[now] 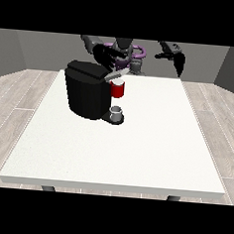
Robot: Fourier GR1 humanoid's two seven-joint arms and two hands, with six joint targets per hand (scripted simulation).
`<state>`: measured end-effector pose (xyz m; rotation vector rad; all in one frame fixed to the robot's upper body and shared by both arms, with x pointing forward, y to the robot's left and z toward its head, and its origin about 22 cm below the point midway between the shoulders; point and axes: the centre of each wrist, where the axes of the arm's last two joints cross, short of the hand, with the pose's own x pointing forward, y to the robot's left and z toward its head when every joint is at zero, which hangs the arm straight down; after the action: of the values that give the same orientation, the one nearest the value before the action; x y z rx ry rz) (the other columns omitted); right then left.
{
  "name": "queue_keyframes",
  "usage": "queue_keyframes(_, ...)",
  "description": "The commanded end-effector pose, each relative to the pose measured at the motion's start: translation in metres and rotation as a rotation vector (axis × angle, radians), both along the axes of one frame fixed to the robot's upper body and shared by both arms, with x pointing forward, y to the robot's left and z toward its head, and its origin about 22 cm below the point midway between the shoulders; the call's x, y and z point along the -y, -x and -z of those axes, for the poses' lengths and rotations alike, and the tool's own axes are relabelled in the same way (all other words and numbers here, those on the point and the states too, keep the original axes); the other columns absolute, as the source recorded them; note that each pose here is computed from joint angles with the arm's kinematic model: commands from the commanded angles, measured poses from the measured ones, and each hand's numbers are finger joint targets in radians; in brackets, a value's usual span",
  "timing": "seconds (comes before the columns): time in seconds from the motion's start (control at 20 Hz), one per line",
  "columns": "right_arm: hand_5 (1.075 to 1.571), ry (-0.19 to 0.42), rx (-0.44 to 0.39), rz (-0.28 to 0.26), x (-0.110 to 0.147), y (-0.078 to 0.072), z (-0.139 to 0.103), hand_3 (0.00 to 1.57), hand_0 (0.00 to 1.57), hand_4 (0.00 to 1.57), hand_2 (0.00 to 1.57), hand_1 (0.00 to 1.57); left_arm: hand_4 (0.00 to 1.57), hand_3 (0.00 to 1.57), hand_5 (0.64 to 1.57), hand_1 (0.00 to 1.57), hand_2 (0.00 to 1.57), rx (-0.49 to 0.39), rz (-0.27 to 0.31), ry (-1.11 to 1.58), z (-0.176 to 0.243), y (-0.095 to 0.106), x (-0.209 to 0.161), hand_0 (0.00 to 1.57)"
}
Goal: Insert the coffee pod into the coffee machine and close the lid
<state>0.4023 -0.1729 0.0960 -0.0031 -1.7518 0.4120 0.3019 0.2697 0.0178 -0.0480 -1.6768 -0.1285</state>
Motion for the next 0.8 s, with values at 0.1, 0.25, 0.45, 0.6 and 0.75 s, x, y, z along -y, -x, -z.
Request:
queue_keyframes(0.1,1.571,0.063,0.018,-0.031,-0.022,-0.004,-0.015,0.00,0.00,0.14,0.00,0.00,0.12,0.00,1.571,0.00,0.00,-0.003,-0.016,0.001,0.010,0.002,-0.012,0.00)
queue_keyframes(0.25,1.571,0.025,0.024,-0.029,-0.009,-0.011,-0.022,0.00,0.00,0.12,0.00,0.00,0.17,0.00,1.571,0.00,0.00,-0.003,0.012,-0.001,-0.009,-0.003,-0.013,0.00)
queue_keyframes(0.45,1.571,-0.007,0.042,-0.094,-0.053,0.003,-0.010,0.00,0.00,0.03,0.00,0.00,0.00,0.00,1.571,0.00,0.00,0.005,0.001,0.007,0.006,0.001,0.006,0.00)
queue_keyframes(0.6,1.571,-0.047,0.025,-0.157,-0.052,0.024,0.023,0.00,0.00,0.18,0.00,0.00,0.18,0.00,1.571,0.00,0.00,-0.024,-0.010,0.018,0.030,0.017,0.005,0.00)
queue_keyframes(0.75,1.571,-0.129,0.019,-0.221,-0.046,0.043,0.046,0.00,0.00,0.28,0.00,0.00,0.17,0.00,1.571,0.00,0.00,-0.019,-0.050,0.022,0.027,0.015,-0.010,0.00)
